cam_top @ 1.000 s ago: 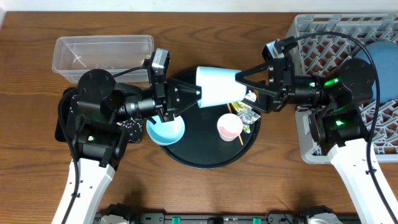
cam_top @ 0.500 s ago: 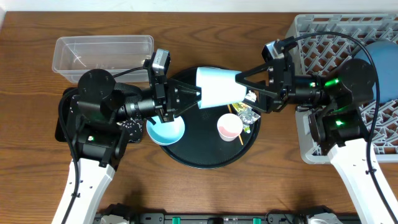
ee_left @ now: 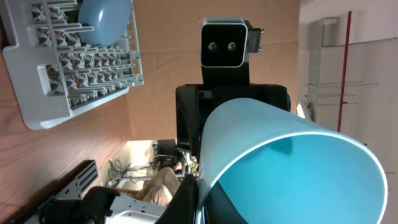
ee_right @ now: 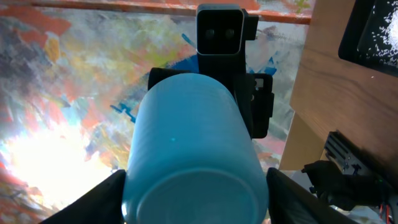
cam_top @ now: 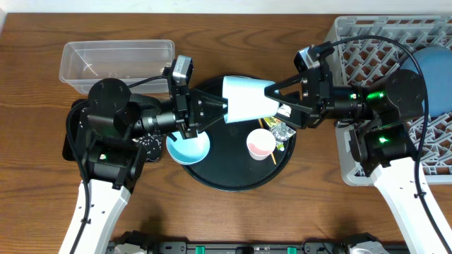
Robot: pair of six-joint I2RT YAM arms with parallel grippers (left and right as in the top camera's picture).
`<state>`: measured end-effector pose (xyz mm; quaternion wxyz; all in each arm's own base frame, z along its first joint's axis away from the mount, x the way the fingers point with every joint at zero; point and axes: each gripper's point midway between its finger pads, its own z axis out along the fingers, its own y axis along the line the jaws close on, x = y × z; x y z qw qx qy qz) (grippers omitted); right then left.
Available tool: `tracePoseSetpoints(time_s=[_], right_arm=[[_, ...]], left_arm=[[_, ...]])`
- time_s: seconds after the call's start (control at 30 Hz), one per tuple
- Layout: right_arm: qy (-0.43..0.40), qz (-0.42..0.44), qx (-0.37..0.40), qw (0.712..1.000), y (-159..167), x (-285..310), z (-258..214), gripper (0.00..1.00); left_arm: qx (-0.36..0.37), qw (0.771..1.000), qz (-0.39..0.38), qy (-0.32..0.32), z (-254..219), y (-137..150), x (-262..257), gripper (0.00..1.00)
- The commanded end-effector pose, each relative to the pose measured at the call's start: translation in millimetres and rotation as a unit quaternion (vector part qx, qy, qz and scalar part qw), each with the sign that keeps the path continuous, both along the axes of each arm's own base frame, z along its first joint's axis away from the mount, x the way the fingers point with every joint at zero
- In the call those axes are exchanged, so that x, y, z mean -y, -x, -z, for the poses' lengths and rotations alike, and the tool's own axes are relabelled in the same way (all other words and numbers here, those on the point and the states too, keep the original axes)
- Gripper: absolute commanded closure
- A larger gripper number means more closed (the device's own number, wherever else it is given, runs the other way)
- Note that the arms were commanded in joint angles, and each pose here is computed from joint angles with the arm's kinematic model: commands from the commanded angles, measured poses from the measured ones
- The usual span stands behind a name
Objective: Sort waste into correct bins and load items into the dishwasher rack
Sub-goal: 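Close the right gripper on the blue cup base, left still holding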
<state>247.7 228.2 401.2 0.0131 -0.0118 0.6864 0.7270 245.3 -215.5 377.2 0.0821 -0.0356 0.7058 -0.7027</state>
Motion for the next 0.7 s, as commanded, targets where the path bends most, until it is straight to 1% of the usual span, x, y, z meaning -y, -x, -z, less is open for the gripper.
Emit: tracePoseSetpoints(time_s=[0.0,0.6,0.63,0.67], right_arm=[[0.000,-0.016,-0.006,1.000,6.9,-6.2,-0.9,0.38],[0.003,-0.041,-0.009,0.999,17.8,-13.5,-0.1,0.38],[0.003,-0.040,-0.009,0.999,17.2,-13.5,-0.2,0.40],[0.002,-0.038,-0.009,0.999,16.7,-13.5,-0.4,0.44]], left_arm=[[0.016,1.000,0.006,0.003,-8.7,4.6,-1.1,0.94],[0.004,1.000,0.008,0.001,-2.2,-1.1,1.1,0.94],[0.003,1.000,0.009,0.001,-1.8,-1.0,1.4,0.94],[0.003,1.000,0.011,0.001,-1.8,-0.4,1.4,0.94]])
